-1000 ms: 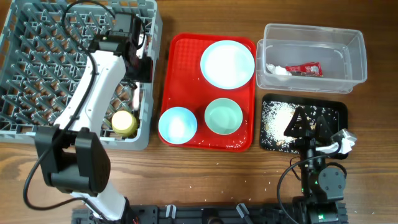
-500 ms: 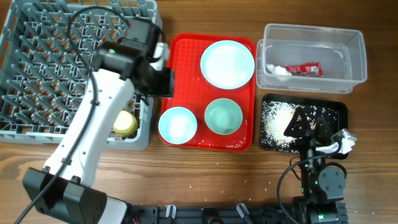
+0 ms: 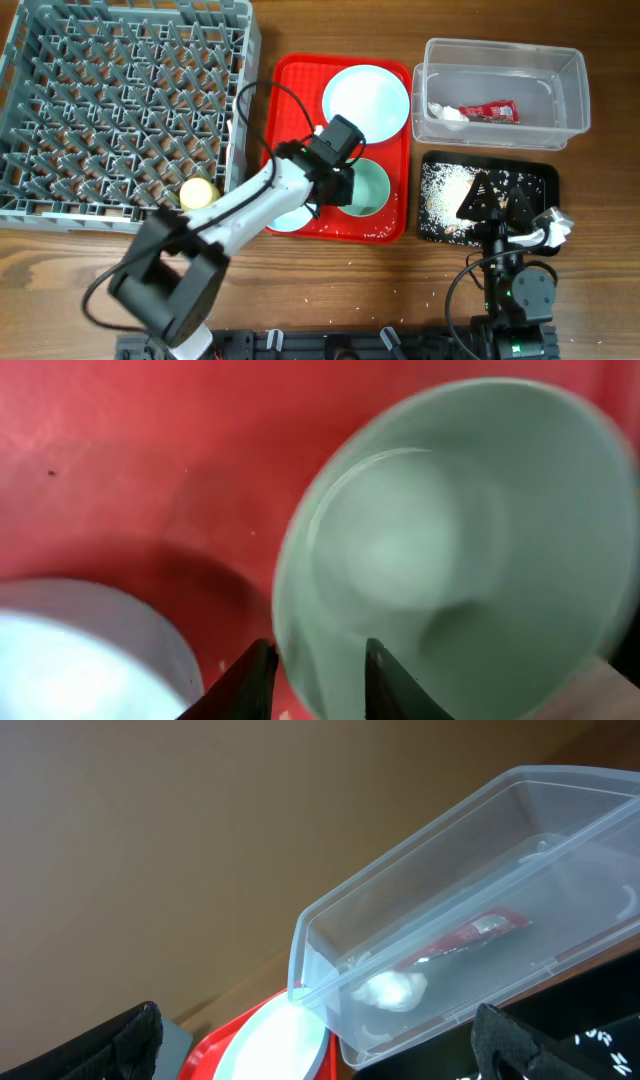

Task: Sort waste into correct bins and load items into the dishwasher rack
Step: 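Grasp the green bowl rim with the left gripper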

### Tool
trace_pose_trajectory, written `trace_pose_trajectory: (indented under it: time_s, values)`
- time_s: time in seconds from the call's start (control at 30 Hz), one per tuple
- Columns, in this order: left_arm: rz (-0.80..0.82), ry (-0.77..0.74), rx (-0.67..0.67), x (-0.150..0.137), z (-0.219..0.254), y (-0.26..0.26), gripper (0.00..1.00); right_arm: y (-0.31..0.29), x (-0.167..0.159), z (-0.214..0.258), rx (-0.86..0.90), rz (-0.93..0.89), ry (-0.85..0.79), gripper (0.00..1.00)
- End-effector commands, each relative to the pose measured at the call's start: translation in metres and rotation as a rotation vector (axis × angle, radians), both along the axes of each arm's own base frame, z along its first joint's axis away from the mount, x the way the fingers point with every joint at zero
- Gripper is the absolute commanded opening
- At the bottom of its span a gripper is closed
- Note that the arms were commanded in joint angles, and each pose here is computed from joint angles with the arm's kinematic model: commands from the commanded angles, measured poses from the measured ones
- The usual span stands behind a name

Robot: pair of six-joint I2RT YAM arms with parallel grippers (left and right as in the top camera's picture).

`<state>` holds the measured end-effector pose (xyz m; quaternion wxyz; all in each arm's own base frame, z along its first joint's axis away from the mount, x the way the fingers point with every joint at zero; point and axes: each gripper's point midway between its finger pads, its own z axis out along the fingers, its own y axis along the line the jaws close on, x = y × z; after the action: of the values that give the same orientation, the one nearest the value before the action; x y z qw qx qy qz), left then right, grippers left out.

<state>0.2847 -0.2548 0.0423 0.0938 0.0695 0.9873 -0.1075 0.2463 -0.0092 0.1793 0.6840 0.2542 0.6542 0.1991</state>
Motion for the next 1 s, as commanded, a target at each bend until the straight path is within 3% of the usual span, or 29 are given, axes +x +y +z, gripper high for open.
trace_pose_trajectory:
  time_s: [0.0,0.13,0.17,0.23,0.27,0.3,0.47,0.53,0.6,0.73,0.87,0.97]
  values:
    - [0.046,-0.012,0.074,0.009,-0.028,0.008,0.28,0.000,0.000,0.002,0.007,0.000,-0.011,1.00]
    - [0.046,-0.024,0.064,0.013,-0.028,0.004,0.17,0.000,0.000,0.002,0.007,0.000,-0.011,1.00]
    - [0.048,-0.029,0.059,0.015,-0.026,0.003,0.20,0.000,0.000,0.002,0.008,0.000,-0.011,1.00]
    - [0.048,-0.044,0.046,0.018,-0.019,0.001,0.41,0.000,0.000,0.002,0.007,0.000,-0.010,1.00]
    - [0.048,-0.051,0.041,0.019,-0.016,0.000,0.42,0.000,0.000,0.002,0.007,0.000,-0.011,1.00]
    - [0.049,-0.057,0.035,0.019,-0.013,0.000,0.41,0.000,0.000,0.002,0.007,0.000,-0.011,1.00]
    - [0.050,-0.070,0.023,0.020,-0.005,-0.001,0.18,0.000,0.000,0.002,0.007,0.000,-0.011,1.00]
    - [0.050,-0.073,0.020,0.021,-0.005,-0.001,0.16,0.000,0.000,0.002,0.007,0.000,-0.011,1.00]
    - [0.049,-0.083,0.007,0.024,-0.001,-0.005,0.25,0.000,0.000,0.002,0.007,0.000,-0.011,1.00]
    - [0.050,-0.079,0.012,0.023,0.002,-0.004,0.04,0.000,0.000,0.002,0.007,0.000,-0.011,1.00]
    - [0.054,-0.093,0.019,0.025,0.008,-0.002,0.04,0.000,0.000,0.002,0.007,0.000,-0.011,1.00]
    - [0.068,-0.150,0.030,0.033,0.037,0.003,0.04,0.000,0.000,0.002,0.007,0.000,-0.011,1.00]
